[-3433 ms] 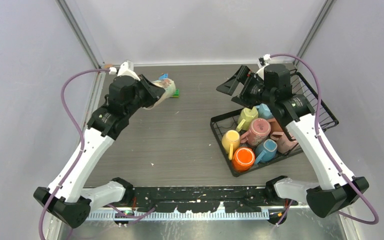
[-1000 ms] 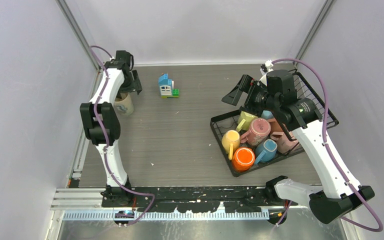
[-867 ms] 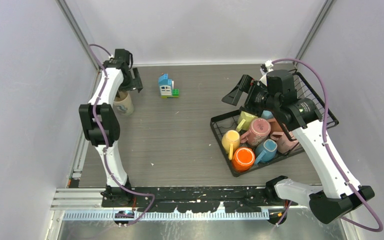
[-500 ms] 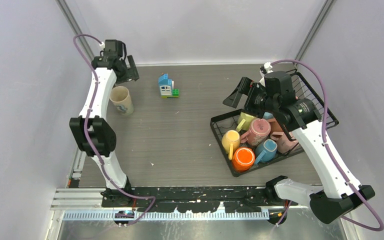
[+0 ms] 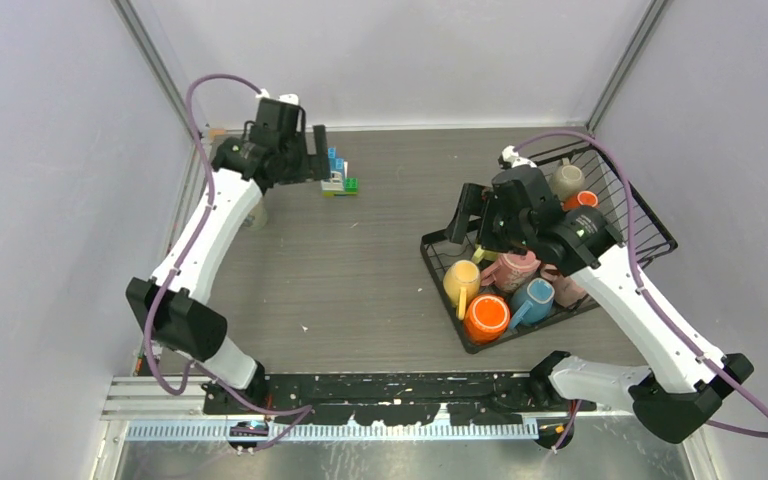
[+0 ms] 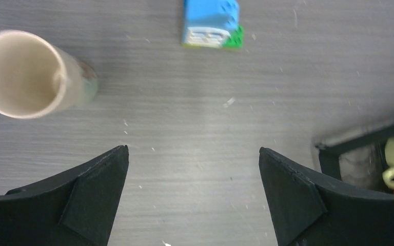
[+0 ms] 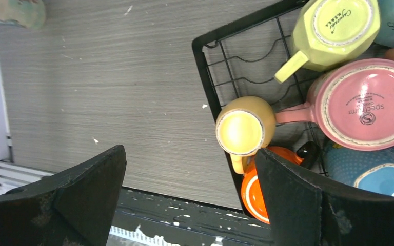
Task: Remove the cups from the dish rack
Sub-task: Place the cup at the center of the board, then unload the cup from the dish rack.
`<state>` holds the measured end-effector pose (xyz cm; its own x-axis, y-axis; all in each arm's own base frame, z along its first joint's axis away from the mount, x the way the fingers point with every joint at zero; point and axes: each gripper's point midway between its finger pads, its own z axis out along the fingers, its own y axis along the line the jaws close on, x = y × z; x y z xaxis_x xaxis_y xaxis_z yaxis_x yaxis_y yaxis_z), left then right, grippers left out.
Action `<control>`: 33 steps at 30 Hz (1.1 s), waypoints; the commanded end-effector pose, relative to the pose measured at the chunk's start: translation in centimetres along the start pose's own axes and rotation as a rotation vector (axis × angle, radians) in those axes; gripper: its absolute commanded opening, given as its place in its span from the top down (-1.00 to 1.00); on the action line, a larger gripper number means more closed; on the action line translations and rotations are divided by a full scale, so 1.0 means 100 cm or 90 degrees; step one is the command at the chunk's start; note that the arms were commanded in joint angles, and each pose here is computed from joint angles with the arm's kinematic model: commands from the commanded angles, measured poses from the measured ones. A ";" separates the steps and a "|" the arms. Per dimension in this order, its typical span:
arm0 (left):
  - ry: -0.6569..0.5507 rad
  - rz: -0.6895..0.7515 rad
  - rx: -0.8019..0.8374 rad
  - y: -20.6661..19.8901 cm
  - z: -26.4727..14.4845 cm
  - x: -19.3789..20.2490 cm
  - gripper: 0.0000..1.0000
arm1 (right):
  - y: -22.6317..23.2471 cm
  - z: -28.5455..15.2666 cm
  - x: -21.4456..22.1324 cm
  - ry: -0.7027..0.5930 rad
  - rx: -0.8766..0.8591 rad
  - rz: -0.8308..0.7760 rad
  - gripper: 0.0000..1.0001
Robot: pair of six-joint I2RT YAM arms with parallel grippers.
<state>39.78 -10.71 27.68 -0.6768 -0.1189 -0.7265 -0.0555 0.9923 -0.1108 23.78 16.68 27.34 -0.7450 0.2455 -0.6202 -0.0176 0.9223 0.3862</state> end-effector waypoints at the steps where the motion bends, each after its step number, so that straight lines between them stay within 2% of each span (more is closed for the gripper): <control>1: -0.018 0.012 0.072 -0.040 -0.027 0.022 -0.99 | -0.011 0.004 0.003 -0.029 0.061 -0.033 -1.00; 6: 0.017 0.063 0.139 -0.079 -0.049 0.078 -0.99 | -0.014 0.017 0.019 -0.012 0.083 -0.051 -1.00; 12: 0.058 0.097 0.184 -0.091 -0.065 0.125 -0.99 | -0.025 0.035 0.033 0.006 0.118 -0.060 -1.00; 20: 0.075 0.064 0.243 -0.091 -0.075 0.152 -0.99 | -0.030 0.064 0.050 0.038 0.147 -0.071 -1.00; 33: 0.088 0.056 0.281 -0.095 -0.078 0.166 -0.99 | -0.051 0.097 0.079 0.072 0.199 -0.075 -1.00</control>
<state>23.19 -20.81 20.61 -0.7849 0.0321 -0.6188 0.2722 0.9150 -0.2978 23.55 16.52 13.81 -0.8500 0.0808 -0.5206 0.0553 0.9964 0.0645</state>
